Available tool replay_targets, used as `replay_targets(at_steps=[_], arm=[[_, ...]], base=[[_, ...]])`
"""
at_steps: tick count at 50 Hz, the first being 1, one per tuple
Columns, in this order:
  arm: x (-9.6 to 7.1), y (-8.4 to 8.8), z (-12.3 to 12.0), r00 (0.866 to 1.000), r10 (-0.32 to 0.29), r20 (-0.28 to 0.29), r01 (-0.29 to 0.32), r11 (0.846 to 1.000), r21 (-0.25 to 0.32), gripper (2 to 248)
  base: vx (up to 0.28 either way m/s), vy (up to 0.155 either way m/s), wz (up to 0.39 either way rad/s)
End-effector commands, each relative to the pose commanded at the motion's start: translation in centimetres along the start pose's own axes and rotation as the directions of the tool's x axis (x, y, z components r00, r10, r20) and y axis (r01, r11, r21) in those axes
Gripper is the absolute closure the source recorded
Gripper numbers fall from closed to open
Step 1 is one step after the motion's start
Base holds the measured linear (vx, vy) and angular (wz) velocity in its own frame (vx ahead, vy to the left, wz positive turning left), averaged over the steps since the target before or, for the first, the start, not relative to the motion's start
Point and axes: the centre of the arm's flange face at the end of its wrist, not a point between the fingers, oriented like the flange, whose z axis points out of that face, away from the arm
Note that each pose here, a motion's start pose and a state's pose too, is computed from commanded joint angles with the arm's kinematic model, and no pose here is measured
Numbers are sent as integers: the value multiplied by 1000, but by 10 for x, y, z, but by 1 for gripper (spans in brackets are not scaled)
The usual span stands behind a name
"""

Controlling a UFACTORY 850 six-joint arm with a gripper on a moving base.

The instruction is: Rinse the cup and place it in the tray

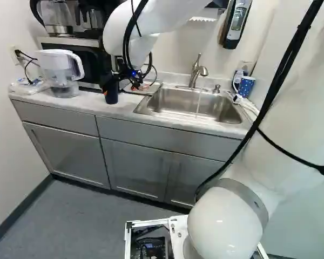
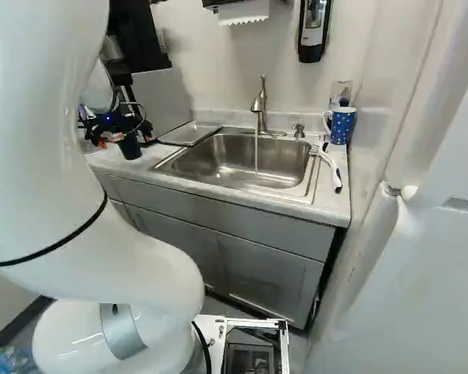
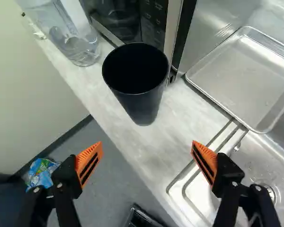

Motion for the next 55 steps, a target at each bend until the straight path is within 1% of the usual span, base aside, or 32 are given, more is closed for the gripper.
replay_targets(at_steps=[9, 25, 41, 55], arm=[[-1, 0, 3, 1000, 0, 0, 0, 1000, 0, 3], [-3, 1, 20, 1000, 1, -17, -1, 1000, -2, 3], [-3, 1, 38, 998, 1, -67, -1, 1000, -4, 3], [-3, 1, 52, 992, 0, -125, 0, 1000, -4, 3]], base=[[0, 0, 0], [0, 0, 0], [0, 0, 0], [0, 0, 0]])
